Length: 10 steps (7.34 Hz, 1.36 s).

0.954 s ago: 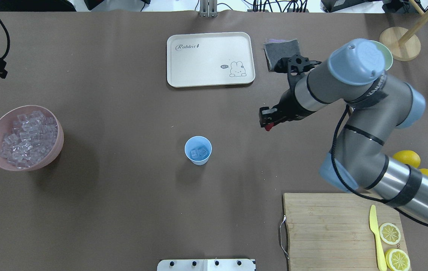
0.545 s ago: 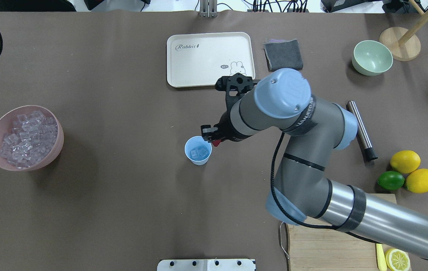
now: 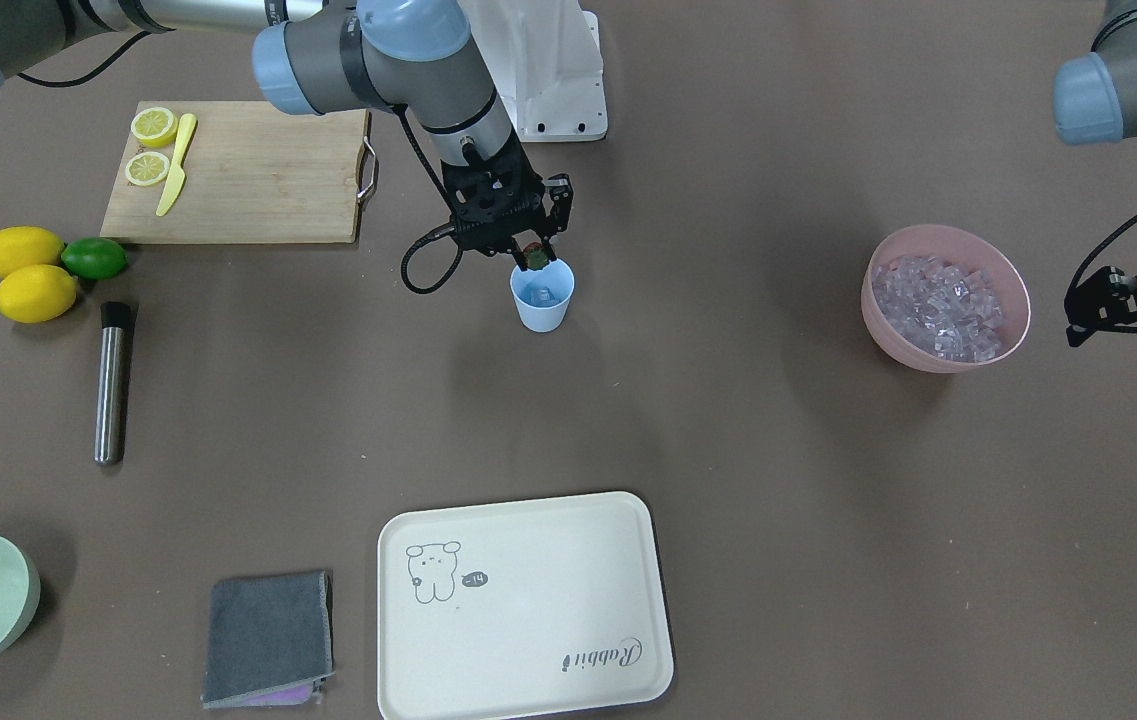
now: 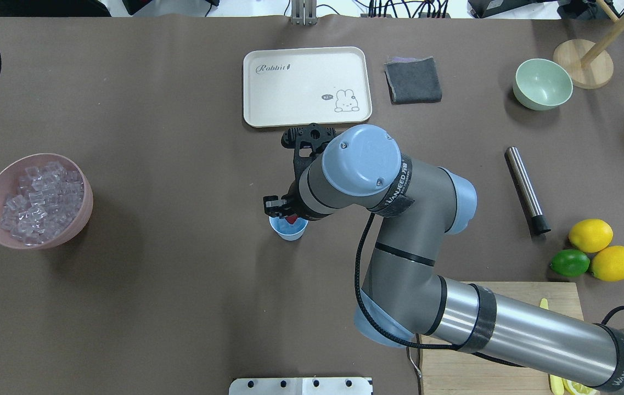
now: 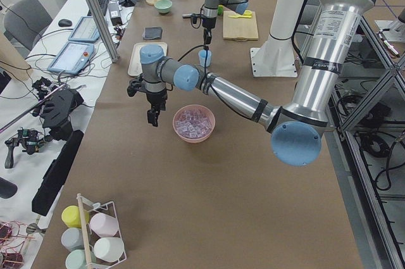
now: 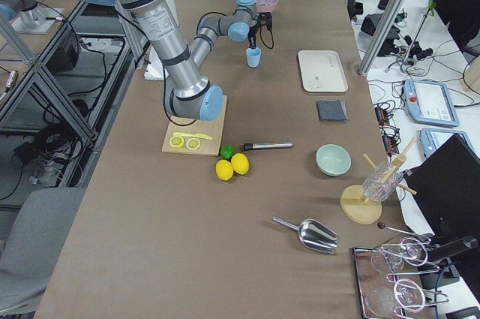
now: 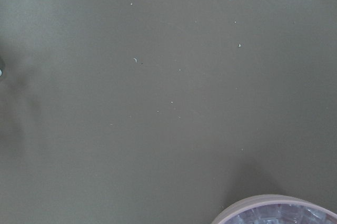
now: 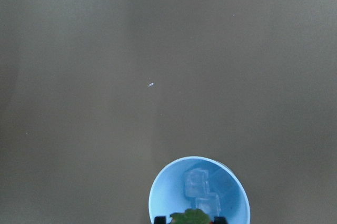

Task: Mash ice and strawberries in cup
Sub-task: 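Open the right gripper to drop the strawberry into the cup, then move the right gripper to the steel muddler beside the green bowl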

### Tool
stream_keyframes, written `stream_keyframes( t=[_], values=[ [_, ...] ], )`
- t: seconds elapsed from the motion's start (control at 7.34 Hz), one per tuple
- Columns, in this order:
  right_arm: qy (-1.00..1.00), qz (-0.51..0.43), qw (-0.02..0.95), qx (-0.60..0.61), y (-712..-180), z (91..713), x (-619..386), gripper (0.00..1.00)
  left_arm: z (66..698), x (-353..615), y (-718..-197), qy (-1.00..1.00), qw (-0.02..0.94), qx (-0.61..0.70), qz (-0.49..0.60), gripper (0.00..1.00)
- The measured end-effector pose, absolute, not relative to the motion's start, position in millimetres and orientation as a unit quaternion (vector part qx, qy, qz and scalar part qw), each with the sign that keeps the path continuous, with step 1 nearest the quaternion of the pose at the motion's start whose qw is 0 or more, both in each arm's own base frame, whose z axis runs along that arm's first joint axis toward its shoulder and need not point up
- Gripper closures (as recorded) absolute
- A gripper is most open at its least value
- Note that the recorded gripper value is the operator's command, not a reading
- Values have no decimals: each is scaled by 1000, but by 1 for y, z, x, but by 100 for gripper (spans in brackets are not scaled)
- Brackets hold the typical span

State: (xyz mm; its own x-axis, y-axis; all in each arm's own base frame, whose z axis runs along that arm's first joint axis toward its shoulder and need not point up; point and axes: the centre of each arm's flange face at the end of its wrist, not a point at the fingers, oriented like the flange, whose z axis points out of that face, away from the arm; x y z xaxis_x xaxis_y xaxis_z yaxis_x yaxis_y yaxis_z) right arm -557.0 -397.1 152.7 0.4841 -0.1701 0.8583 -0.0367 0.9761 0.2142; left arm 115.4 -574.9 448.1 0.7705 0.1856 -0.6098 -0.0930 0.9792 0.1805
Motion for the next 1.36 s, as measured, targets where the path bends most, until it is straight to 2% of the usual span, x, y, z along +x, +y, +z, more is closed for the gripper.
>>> stream_keyframes(
  t=[0.14, 0.41, 0.95, 1.36],
  values=[
    [-505, -38, 856, 102, -398, 154, -559, 50, 447, 115, -575, 331, 938, 71, 74, 3],
    [-504, -28, 858, 95, -399, 154, -562, 1, 443, 115, -575, 332, 937, 74, 75, 3],
    [-501, -14, 861, 87, -419, 162, -545, 0, 439, 116, -576, 335, 937, 73, 70, 3],
    [-476, -26, 875, 83, -501, 232, -451, 0, 438, 117, -575, 339, 936, 70, 69, 3]
  ],
)
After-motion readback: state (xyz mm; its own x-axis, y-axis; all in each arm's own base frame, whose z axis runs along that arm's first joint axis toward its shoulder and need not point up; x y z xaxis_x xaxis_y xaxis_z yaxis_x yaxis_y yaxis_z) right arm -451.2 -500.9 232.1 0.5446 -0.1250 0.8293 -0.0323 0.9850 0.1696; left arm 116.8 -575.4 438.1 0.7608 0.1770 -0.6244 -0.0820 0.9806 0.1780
